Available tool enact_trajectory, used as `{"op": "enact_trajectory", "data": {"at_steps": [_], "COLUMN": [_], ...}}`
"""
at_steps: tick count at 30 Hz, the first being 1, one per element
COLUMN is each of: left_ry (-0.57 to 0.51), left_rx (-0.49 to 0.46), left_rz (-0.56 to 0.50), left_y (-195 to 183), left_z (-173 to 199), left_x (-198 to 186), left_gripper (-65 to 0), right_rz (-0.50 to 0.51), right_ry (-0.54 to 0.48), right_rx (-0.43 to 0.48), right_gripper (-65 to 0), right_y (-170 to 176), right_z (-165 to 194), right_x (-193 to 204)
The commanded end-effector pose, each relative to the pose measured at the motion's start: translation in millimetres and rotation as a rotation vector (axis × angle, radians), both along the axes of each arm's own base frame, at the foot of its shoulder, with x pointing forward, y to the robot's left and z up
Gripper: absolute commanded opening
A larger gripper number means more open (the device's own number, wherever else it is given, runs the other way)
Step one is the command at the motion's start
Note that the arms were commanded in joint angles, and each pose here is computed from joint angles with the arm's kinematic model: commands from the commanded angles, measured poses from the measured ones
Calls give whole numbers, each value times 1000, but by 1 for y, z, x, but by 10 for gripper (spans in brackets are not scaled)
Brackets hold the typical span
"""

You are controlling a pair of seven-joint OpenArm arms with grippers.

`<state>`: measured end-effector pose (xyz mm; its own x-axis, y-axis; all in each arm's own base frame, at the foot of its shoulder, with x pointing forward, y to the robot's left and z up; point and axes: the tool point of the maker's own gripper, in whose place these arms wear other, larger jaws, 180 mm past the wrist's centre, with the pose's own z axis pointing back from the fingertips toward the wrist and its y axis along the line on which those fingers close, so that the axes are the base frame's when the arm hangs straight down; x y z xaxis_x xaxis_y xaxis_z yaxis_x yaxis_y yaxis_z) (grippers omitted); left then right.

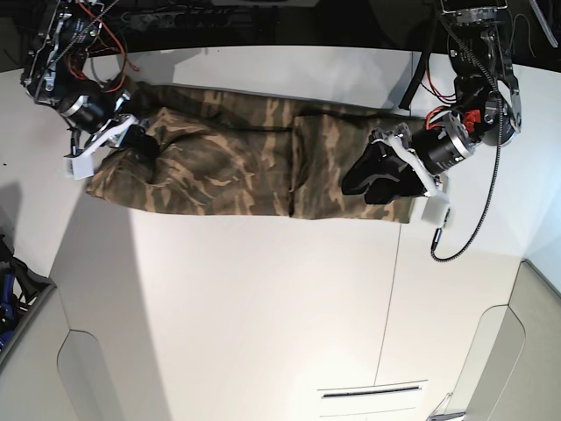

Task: Fold the T-shirt properly
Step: 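Fold the strip end over with the right gripper onto the bundle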

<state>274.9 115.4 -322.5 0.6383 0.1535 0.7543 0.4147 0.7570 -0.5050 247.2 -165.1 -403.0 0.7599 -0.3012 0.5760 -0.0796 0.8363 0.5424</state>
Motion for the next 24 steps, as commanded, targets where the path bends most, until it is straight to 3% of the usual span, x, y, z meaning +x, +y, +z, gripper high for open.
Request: {"op": "enact_trajectory", "data": {"at_steps": [1, 8, 12, 18, 24], "left_ry": [-59, -29, 2, 61, 114], "left_rx": [-20, 11, 8, -13, -16], "left_rz": [-1, 2, 5, 17, -53], "left_y": [3, 13, 13, 10, -13], "left_z": [16, 11, 3, -14, -28], "left_x": [5, 1, -9, -33, -51], "left_gripper": [-274, -274, -274, -274, -274], "right_rz": [-16, -41, -22, 18, 143], "right_ry": [-59, -111, -174, -283, -364], "right_rx": [-22, -202, -262, -279, -290], "right_gripper": [-650, -650, -650, -650, -650], "right_y": [-15, -94, -120, -121, -80], "right_z": [16, 52, 88, 142, 171], "right_x": [12, 33, 55, 96, 134]}}
